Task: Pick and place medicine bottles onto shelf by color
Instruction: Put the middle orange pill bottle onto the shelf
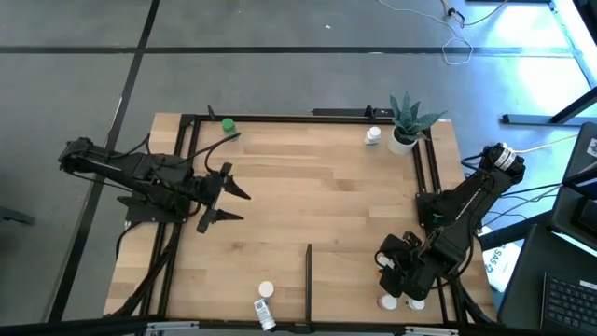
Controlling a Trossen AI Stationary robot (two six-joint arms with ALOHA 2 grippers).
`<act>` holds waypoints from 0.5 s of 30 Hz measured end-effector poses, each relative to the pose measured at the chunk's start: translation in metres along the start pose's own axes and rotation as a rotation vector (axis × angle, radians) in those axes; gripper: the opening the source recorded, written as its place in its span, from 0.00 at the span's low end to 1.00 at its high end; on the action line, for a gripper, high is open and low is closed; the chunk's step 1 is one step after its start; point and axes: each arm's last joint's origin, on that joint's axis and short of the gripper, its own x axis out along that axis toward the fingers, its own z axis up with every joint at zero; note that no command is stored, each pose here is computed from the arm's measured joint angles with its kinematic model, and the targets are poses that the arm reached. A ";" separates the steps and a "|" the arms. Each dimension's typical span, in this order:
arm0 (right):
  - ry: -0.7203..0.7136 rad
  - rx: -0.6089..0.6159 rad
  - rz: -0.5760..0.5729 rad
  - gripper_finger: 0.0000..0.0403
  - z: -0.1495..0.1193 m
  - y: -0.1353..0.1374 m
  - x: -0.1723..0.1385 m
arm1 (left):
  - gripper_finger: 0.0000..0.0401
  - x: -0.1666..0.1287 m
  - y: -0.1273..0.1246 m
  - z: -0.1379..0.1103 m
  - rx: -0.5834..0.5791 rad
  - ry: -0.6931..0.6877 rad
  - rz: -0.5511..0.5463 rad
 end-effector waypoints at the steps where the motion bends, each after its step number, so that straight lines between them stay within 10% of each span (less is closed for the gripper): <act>1: 0.000 0.000 0.000 0.55 0.000 0.000 0.000 | 0.65 0.000 0.000 0.000 0.000 0.000 0.000; 15: 0.000 -0.003 -0.001 0.55 0.000 0.000 0.000 | 0.65 0.000 0.000 0.000 -0.003 -0.001 0.004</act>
